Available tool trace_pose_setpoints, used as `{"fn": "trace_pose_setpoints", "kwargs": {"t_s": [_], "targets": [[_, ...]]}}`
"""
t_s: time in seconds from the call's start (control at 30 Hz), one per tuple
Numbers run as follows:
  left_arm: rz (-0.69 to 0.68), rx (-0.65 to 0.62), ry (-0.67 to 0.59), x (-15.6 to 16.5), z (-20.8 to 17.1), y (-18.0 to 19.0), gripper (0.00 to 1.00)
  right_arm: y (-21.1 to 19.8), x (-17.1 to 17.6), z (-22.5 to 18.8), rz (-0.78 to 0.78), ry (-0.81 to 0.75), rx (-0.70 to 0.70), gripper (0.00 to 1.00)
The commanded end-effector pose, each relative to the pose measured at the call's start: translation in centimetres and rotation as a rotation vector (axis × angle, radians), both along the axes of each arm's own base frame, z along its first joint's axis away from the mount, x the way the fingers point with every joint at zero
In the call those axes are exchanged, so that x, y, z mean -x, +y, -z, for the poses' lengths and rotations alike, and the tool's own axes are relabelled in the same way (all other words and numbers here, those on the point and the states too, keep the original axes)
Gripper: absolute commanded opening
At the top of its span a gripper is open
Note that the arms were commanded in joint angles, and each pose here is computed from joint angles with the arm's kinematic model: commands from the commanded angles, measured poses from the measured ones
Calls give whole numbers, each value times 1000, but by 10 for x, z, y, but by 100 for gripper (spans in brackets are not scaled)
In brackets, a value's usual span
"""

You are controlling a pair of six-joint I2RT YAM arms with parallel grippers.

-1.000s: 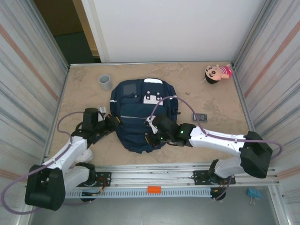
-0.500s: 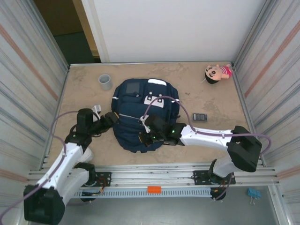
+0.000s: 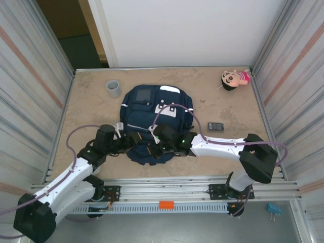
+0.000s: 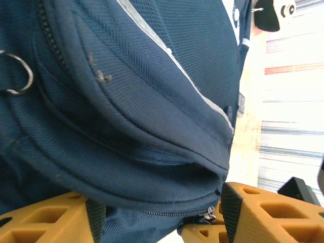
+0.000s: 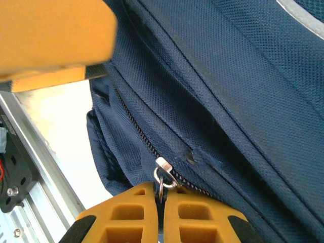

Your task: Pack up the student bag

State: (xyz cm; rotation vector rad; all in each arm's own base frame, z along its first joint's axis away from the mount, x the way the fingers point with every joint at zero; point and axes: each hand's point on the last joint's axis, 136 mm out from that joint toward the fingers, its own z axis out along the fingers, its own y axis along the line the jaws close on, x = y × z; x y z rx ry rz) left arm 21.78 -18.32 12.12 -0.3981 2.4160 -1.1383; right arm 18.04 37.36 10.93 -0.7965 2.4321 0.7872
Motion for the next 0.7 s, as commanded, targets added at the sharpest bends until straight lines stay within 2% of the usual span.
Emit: {"fn": "trace_pose_setpoints", "kwargs": {"t_s": [0.0, 0.1, 0.27, 0.4, 0.5, 0.67], "targets": [[-3, 24, -30, -7, -1, -10, 60, 20, -6, -24, -32, -31, -83, 0], [7, 25, -22, -10, 4, -14, 57, 20, -4, -23, -36, -28, -83, 0], [-7, 4, -29, -16, 6, -13, 42, 18, -4, -24, -33, -30, -84, 0], [-52, -46, -47, -21, 10, -2, 19, 13, -3, -25, -31, -30, -69, 0], [-71, -75, -50, -23, 13, 8, 8, 1, -4, -24, -14, -39, -39, 0], [-110, -114, -63, -28, 13, 29, 0, -23, -11, -20, 25, -29, 0, 0]]}}
